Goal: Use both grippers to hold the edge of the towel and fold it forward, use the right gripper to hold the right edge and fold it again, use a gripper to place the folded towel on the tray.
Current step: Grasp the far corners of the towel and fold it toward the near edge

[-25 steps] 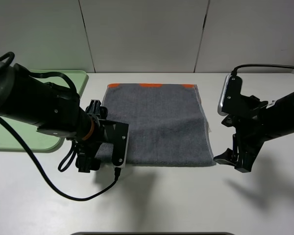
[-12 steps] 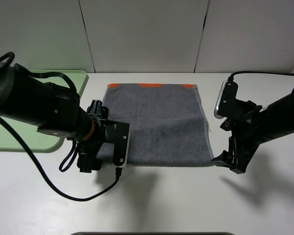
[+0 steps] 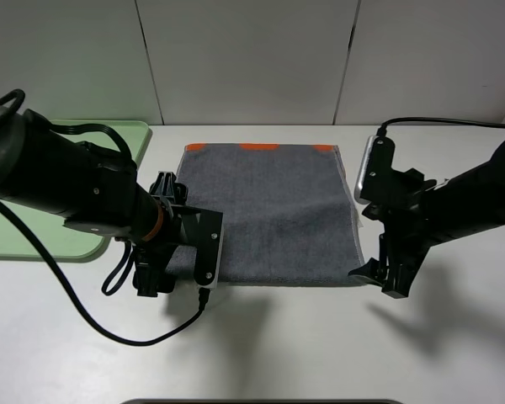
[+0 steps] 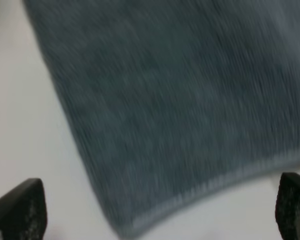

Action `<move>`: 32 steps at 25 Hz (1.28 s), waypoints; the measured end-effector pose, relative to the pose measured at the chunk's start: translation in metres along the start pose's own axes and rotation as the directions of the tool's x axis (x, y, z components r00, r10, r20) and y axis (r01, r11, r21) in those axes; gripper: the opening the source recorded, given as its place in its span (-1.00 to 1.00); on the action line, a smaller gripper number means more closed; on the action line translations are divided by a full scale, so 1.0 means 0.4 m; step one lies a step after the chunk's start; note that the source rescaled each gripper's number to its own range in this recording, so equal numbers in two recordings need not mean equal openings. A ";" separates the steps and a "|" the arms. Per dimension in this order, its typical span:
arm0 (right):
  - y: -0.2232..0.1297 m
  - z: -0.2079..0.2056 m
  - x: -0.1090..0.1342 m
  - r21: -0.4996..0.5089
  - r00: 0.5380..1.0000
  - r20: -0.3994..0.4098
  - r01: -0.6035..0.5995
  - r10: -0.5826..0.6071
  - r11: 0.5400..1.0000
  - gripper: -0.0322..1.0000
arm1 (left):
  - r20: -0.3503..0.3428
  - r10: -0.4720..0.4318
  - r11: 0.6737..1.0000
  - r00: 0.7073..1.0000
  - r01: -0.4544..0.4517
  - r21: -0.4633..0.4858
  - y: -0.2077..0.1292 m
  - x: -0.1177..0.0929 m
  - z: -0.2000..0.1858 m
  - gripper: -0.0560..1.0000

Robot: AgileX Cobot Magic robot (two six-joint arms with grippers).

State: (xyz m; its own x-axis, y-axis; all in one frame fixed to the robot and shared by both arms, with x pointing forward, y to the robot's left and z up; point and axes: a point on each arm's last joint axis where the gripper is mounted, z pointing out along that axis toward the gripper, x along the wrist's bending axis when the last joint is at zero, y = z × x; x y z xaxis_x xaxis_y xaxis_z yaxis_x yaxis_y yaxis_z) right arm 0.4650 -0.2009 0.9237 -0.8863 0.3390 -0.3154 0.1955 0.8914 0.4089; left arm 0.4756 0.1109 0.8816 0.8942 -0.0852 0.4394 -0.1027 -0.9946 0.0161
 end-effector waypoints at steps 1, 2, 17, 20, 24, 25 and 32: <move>0.011 0.002 0.005 -0.008 1.000 0.011 0.020 -0.020 1.000 1.00 | 0.000 0.000 1.000 1.000 0.000 0.000 0.000 0.000 0.000 0.97; 0.019 0.002 0.008 -0.013 0.999 0.024 0.033 -0.033 0.999 1.00 | 0.000 0.000 1.000 1.000 0.000 0.000 0.000 0.000 0.000 0.97; 0.000 0.069 0.022 0.057 1.000 -0.009 0.018 -0.017 0.998 1.00 | -0.001 0.003 1.000 1.000 -0.003 0.000 0.000 0.000 0.000 0.96; -0.007 0.083 0.021 0.073 1.000 0.000 0.016 -0.016 0.997 1.00 | -0.001 0.003 1.000 1.000 -0.003 0.000 0.000 0.000 0.000 0.96; -0.020 0.109 0.028 0.106 1.000 -0.021 0.013 -0.011 0.994 1.00 | -0.001 0.003 1.000 1.000 -0.003 0.000 0.000 0.000 0.000 0.96; -0.024 0.115 0.030 0.113 1.000 -0.026 0.013 -0.010 0.993 1.00 | -0.001 0.003 1.000 1.000 -0.003 0.000 0.000 0.000 0.000 0.96; -0.033 0.133 0.036 0.135 0.999 -0.045 0.001 0.005 0.991 1.00 | -0.001 0.002 1.000 1.000 -0.002 0.000 0.000 0.000 0.000 0.95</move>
State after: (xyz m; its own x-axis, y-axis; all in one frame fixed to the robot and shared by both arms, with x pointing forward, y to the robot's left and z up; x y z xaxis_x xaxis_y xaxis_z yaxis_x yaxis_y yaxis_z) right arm 0.4720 -0.1916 0.8683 -0.9033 0.3295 -0.2749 0.2490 0.9242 0.2896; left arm 0.4756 0.1109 0.8816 0.8937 -0.0873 0.4401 -0.1046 -0.9944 0.0151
